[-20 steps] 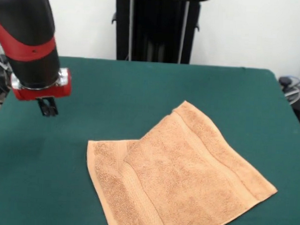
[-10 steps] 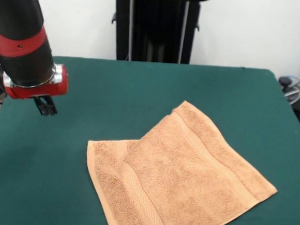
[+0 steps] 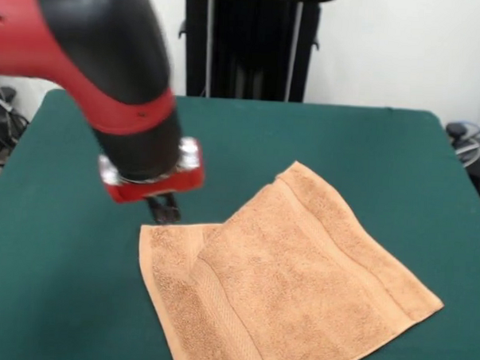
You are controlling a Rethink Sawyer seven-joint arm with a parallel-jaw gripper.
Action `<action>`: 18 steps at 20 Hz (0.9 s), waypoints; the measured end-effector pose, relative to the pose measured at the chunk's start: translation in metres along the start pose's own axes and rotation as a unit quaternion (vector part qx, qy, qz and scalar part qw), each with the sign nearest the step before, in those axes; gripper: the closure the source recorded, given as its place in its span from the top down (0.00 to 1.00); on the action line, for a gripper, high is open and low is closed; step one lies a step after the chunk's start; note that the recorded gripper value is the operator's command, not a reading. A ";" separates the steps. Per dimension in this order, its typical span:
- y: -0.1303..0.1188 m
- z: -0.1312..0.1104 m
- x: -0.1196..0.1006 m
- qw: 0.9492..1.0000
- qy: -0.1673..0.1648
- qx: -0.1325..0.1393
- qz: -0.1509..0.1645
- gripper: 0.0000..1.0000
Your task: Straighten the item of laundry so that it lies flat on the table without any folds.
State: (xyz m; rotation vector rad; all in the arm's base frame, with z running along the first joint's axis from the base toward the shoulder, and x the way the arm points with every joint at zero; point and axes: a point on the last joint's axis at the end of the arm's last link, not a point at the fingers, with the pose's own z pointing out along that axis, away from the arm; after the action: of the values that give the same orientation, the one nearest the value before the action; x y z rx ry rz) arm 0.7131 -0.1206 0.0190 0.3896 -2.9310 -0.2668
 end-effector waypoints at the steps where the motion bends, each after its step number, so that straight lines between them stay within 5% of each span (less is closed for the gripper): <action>1: 0.007 0.001 -0.005 1.000 0.000 -0.001 -0.004 0.00; 9: 0.048 0.014 -0.029 1.000 -0.006 -0.012 -0.023 0.00; 18: 0.047 0.029 -0.029 0.998 -0.013 0.044 -0.039 0.00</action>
State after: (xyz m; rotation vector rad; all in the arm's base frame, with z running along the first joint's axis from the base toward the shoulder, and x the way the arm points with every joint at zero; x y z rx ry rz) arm 0.7238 -0.0636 -0.0043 0.5182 -2.9641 -0.1553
